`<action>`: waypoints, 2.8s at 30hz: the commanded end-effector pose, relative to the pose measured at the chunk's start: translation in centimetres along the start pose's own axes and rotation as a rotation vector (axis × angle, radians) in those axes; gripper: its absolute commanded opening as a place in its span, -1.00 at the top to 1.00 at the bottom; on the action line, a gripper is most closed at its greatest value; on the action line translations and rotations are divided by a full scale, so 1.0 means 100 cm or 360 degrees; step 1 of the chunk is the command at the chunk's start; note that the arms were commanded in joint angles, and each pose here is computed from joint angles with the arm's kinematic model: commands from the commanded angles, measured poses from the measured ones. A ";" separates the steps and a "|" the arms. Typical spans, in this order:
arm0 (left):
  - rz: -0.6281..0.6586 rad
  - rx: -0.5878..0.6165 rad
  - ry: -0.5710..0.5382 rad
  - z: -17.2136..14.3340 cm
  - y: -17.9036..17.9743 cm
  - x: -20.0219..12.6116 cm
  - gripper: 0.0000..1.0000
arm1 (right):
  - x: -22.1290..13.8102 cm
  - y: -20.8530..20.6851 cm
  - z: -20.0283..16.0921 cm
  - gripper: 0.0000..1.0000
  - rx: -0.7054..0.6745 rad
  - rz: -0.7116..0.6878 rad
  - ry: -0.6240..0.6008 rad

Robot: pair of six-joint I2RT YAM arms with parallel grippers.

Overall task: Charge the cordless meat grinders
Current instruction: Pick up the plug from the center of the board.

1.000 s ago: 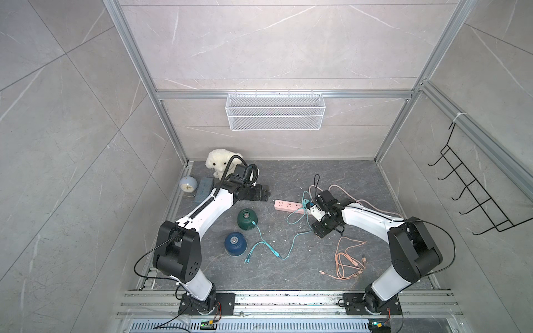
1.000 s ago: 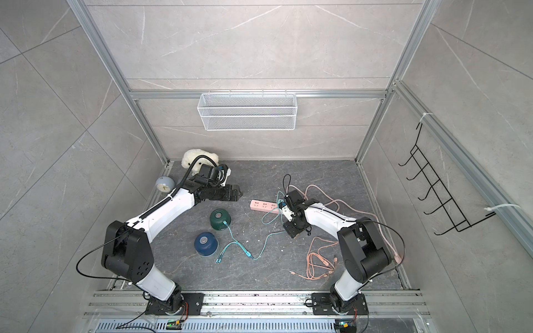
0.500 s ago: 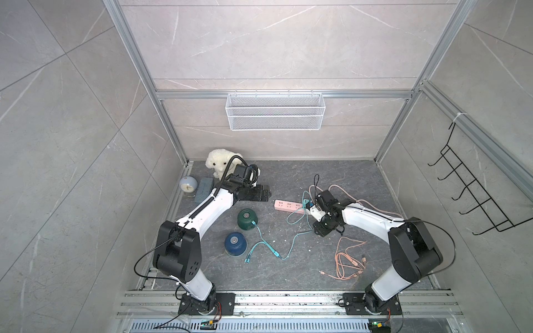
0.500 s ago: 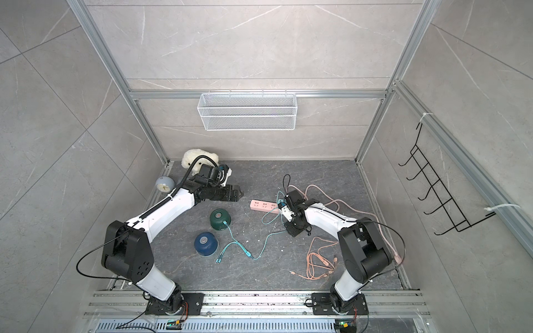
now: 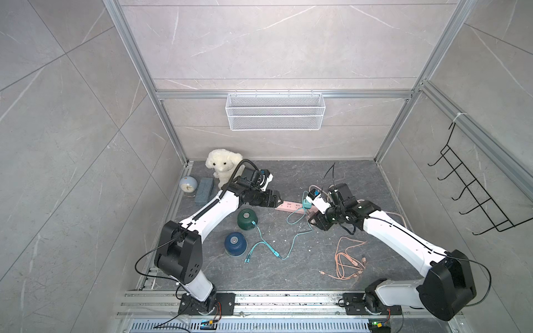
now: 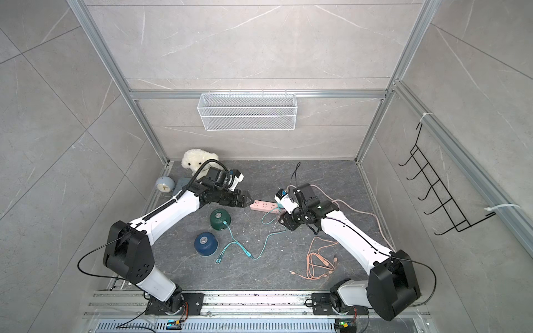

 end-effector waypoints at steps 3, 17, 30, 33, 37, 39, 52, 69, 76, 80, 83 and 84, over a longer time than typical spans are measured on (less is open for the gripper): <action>-0.0292 0.0037 -0.0125 0.014 -0.046 -0.015 -0.73 | -0.011 0.026 0.022 0.38 -0.0169 0.0148 -0.0146; -0.0610 0.0014 -0.0085 0.003 -0.084 -0.001 -0.66 | -0.016 0.041 0.036 0.35 -0.0322 0.0049 -0.0218; -0.0683 -0.0055 -0.0014 -0.008 -0.083 0.017 -0.36 | -0.012 0.048 0.049 0.33 -0.0374 0.0030 -0.0284; -0.0680 -0.0064 0.0002 -0.010 -0.082 0.020 -0.21 | -0.013 0.051 0.052 0.33 -0.0384 0.0040 -0.0300; -0.0698 -0.0074 0.0009 -0.011 -0.082 0.022 0.10 | -0.014 0.055 0.056 0.33 -0.0396 0.0061 -0.0324; -0.0716 -0.0079 0.0011 -0.011 -0.082 0.023 0.19 | -0.014 0.057 0.058 0.32 -0.0401 0.0089 -0.0340; -0.0695 -0.0102 -0.0065 -0.003 -0.073 0.016 0.91 | -0.010 0.049 0.044 -0.21 -0.0288 0.0041 -0.0230; -0.0914 -0.0230 -0.0513 0.033 -0.059 -0.020 0.96 | -0.019 0.054 0.069 -0.25 0.0629 0.0598 -0.0632; -0.0935 -0.0243 -0.0677 0.033 -0.056 -0.042 0.97 | -0.020 0.048 0.081 -0.22 0.0786 0.0756 -0.0824; -0.0998 -0.0239 -0.0733 0.035 -0.058 -0.049 0.98 | -0.020 0.045 0.087 -0.14 0.0823 0.0914 -0.0856; -0.1044 -0.0237 -0.0749 0.035 -0.060 -0.051 0.98 | -0.022 0.048 0.092 -0.07 0.0811 0.1029 -0.0865; -0.1053 -0.0231 -0.0759 0.036 -0.061 -0.052 0.98 | -0.022 0.050 0.093 -0.05 0.0805 0.1052 -0.0853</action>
Point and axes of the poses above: each gripper's point midway between its finger pads, its own x axis out along the fingers, its own y axis along the line the jaws close on, z = x × y, the point moved 5 cm from there along -x, back along the fingers, and after that the axes turned 11 degrees about x, right-handed, at the moved point
